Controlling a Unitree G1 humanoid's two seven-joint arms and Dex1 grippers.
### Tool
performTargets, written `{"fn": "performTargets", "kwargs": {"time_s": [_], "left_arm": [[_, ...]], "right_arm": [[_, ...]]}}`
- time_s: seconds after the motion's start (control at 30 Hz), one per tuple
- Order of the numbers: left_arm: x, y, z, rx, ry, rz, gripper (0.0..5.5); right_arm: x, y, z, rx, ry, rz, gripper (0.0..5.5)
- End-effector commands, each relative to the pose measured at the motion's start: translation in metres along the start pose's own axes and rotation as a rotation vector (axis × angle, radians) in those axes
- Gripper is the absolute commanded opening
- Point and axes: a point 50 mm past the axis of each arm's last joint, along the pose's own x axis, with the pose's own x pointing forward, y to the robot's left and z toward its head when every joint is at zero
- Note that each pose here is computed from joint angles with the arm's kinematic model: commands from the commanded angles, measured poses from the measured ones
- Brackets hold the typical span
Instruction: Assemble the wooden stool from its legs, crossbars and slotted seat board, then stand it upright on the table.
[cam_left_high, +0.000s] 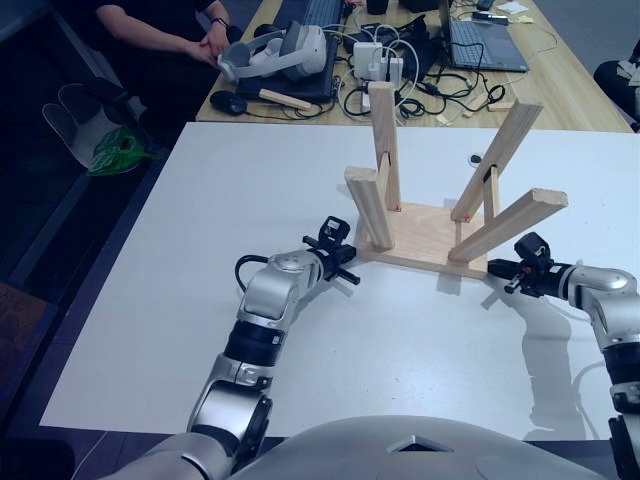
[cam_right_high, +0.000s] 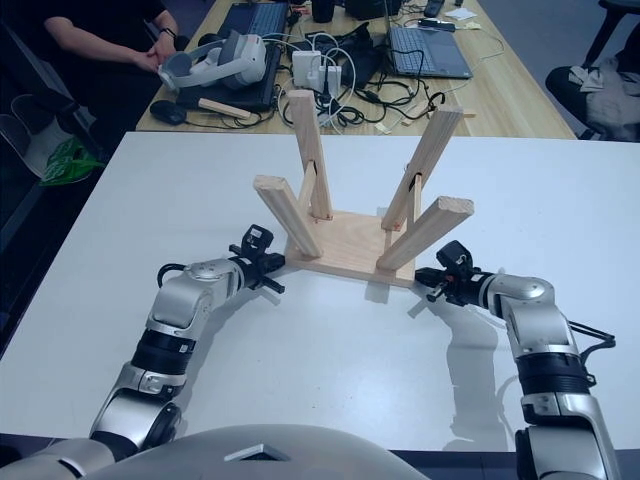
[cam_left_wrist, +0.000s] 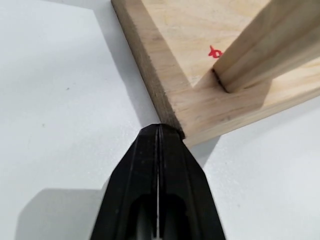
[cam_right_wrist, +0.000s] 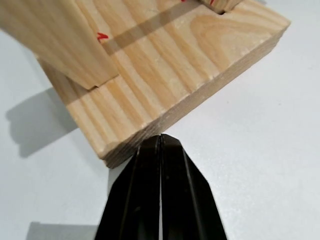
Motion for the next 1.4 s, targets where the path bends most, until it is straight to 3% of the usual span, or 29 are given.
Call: {"fn": "performTargets", "kwargs": {"time_s": [0.03, 0.43, 1.4], "left_arm": [[-0.001, -0.036, 0.013, 0.001, -0.065, -0.250, 0.02], [-0.023, -0.039, 0.020, -0.009, -0.098, -0.367, 0.02], [-0.040, -0.045, 0.035, -0.028, -0.196, -0.520, 0.02]], "right_arm": [[0.006, 0.021, 0.020, -0.013, -0.119, 0.155, 0.00], [-0.011, 0.045, 0.029, 0.032, -0.155, 0.267, 0.00], [-0.020, 0.055, 0.056, 0.094, -0.265, 0.365, 0.00]]}}
